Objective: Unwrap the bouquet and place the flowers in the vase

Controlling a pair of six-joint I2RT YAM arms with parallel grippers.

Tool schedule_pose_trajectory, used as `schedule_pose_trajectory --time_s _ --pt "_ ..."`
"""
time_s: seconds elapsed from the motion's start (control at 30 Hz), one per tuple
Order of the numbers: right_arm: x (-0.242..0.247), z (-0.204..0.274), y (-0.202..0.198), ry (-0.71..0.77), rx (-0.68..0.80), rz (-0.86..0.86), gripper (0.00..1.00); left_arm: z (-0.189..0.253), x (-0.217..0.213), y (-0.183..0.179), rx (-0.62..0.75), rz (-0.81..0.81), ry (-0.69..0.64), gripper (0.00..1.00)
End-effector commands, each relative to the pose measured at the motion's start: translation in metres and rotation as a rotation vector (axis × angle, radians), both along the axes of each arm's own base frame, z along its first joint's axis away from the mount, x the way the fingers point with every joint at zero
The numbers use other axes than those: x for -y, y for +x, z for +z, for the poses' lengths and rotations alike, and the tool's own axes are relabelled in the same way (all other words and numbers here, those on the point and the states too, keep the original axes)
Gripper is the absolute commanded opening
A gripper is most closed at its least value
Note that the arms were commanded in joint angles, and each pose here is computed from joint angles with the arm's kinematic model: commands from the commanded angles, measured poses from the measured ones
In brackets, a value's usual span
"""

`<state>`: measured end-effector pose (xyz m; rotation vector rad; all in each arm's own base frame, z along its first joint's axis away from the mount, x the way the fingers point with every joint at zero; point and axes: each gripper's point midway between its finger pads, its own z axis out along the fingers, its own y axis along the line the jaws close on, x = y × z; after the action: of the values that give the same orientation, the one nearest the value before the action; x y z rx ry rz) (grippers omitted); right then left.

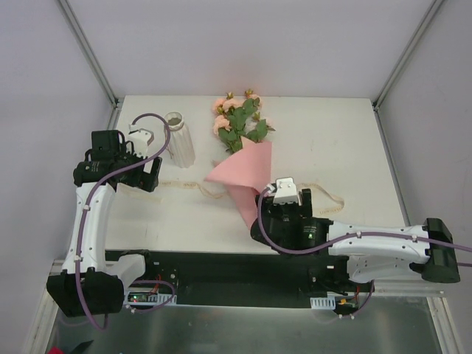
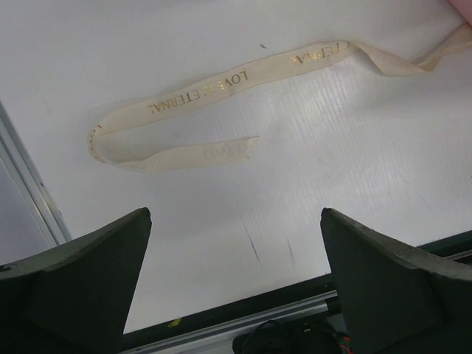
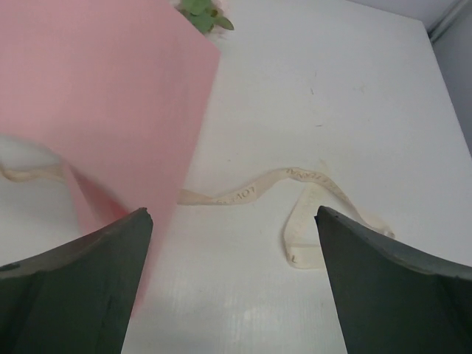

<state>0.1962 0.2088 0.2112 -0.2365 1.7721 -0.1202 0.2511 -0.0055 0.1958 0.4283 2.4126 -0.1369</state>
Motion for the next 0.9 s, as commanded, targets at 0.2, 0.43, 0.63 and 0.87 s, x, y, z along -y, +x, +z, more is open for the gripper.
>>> schedule_pose_trajectory --time_s 0.2,0.43,0.63,0.87 --pt "0.087 0.015 -0.018 0.049 0.074 -0.207 0.97 0.013 -0.001 0.004 0.026 -0.021 0.009 0.99" --pt "0.105 0.019 -0.013 0.068 0.065 -0.279 0.97 0.021 -0.001 0.004 0.034 -0.018 0.015 0.99" --pt "0.126 0.061 0.006 0.182 0.116 -0.382 0.97 0.024 -0.004 0.004 0.034 -0.007 0.027 0.99" --pt "0.06 -0.009 0.063 0.564 -0.352 -0.175 0.99 0.031 -0.004 0.005 0.048 0.005 0.019 0.99"
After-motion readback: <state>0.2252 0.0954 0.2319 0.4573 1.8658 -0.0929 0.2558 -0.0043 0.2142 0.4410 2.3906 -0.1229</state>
